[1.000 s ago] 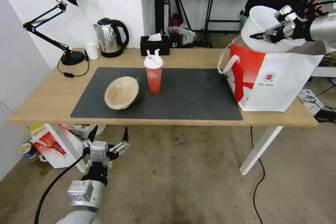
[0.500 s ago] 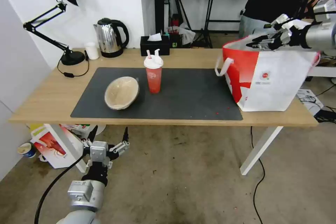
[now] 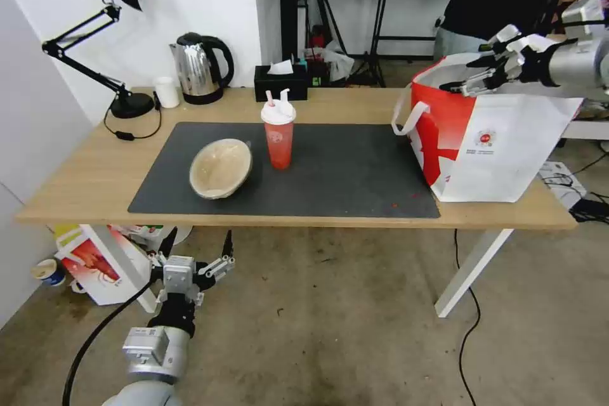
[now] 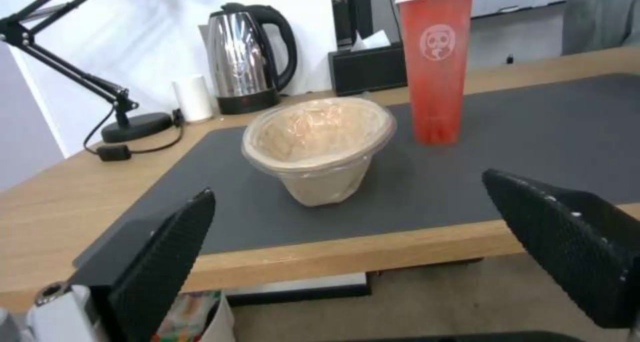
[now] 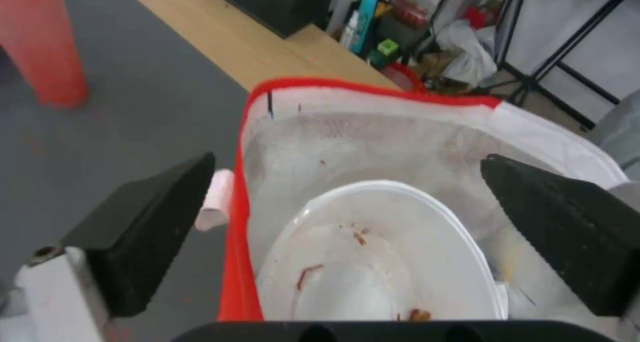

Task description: Pick up the trash from the table and place it into the takeout bag.

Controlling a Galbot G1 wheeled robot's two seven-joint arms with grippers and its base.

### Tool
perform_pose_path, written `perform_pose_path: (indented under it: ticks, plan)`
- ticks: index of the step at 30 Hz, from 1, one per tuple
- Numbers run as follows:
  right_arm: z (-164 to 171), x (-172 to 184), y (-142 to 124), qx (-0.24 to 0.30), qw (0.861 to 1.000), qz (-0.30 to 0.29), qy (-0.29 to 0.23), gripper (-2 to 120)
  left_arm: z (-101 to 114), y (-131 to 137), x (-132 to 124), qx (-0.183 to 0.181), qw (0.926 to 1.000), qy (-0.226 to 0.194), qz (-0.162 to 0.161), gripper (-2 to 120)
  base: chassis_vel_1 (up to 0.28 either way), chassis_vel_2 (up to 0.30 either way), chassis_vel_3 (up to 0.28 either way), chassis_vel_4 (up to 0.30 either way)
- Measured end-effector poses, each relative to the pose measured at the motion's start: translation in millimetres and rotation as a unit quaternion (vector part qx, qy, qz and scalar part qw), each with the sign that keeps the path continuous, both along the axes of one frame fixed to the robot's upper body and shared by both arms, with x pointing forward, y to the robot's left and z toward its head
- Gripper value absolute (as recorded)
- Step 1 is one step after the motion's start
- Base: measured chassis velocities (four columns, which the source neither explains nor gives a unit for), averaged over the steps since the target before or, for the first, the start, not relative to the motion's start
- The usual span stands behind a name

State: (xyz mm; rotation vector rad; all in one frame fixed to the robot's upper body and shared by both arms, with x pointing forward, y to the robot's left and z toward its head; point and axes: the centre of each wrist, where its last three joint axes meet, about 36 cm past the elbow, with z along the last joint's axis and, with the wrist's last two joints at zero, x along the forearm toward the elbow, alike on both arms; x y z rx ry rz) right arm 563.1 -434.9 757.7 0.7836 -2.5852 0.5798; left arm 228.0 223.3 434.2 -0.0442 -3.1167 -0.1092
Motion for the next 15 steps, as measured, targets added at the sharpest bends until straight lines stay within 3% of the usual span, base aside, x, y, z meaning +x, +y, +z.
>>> perform_pose_path:
  ticks: [7, 11, 15]
  plan:
    - [6, -10, 1, 0.040, 0.999, 0.004, -0.022, 100, 0, 0, 0, 0.000, 1.0000, 0.000, 0.000, 100, 0.000, 0.000, 0.000, 0.000]
    - [5, -20, 14, 0.083, 0.995, 0.009, -0.056, 100, 0, 0, 0, 0.000, 1.0000, 0.000, 0.000, 100, 0.000, 0.000, 0.000, 0.000]
    - [0, -35, 42, 0.138, 0.984, -0.018, -0.115, 100, 0, 0, 0, 0.000, 1.0000, 0.000, 0.000, 100, 0.000, 0.000, 0.000, 0.000]
